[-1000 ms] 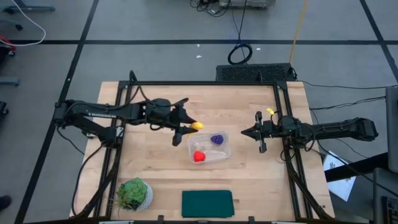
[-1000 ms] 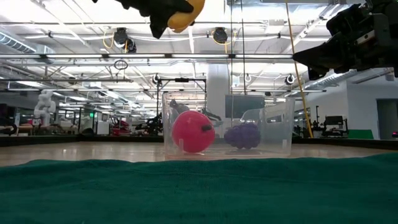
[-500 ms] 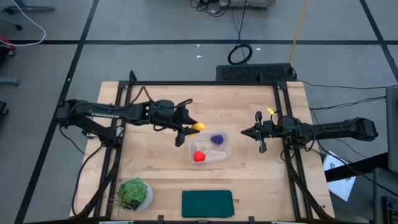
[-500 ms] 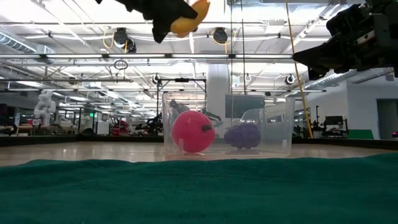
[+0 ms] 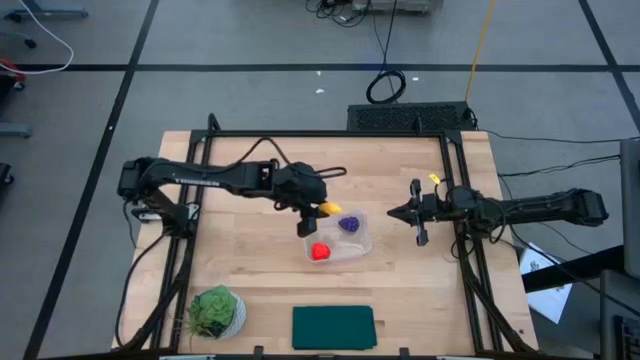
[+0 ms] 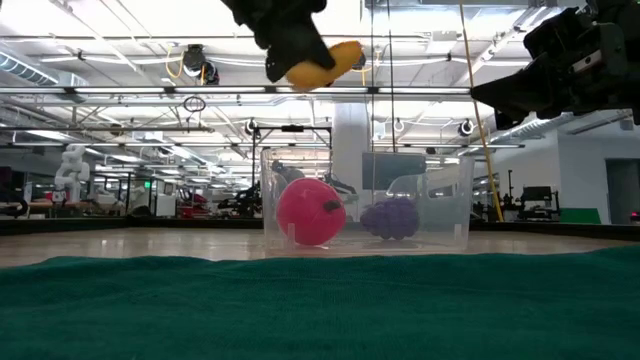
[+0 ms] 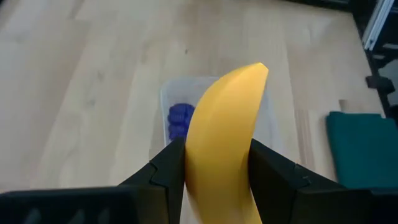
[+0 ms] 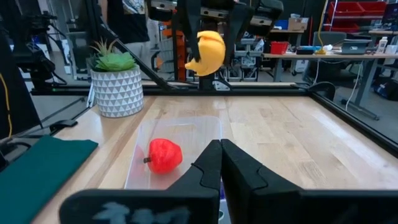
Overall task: Pick and placing Produce into tupperware
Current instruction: Put the banana into the transparent bin
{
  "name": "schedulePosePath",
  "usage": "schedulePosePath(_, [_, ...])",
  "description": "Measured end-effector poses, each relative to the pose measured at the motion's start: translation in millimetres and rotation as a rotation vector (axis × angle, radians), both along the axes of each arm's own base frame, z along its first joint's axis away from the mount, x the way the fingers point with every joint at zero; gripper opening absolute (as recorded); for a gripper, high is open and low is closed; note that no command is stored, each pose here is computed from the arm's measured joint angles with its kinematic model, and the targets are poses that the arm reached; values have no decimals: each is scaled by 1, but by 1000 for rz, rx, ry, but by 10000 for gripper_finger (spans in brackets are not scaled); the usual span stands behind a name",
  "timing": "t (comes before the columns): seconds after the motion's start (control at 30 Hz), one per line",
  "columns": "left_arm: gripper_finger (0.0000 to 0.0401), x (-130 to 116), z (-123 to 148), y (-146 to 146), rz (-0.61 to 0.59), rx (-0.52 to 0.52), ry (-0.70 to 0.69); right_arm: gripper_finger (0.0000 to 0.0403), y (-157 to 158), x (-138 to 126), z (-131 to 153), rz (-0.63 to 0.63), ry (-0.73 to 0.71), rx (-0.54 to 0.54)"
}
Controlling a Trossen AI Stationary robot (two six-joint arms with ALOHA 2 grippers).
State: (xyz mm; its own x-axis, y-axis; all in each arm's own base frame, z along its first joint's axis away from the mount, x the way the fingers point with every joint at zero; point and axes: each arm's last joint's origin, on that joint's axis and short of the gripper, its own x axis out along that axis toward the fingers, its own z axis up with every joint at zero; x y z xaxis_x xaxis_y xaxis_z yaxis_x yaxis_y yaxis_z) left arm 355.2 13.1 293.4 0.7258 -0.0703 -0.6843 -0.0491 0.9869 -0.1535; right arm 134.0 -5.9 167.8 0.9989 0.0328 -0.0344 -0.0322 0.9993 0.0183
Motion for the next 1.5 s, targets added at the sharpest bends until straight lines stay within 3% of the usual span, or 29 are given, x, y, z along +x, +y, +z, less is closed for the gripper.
schedulePosePath(0.33, [143, 28, -41, 2, -20, -19, 84, 0, 0, 0, 0, 0, 2, 0])
schedulePosePath(0.63, [143, 39, -69, 3, -18, -24, 155, 0, 0, 1, 0, 0, -2, 0])
schedulePosePath(0.93, [143, 39, -70, 6, 33, -66, 163, 0, 0, 1, 0, 0, -5, -1])
schedulePosePath(1.23, [143, 38, -69, -2, -31, -194, 174, 0, 0, 1, 0, 0, -5, -1])
schedulePosePath(1.5, [143, 40, -72, 4, -14, -263, 180, 0, 0, 1, 0, 0, -5, -1])
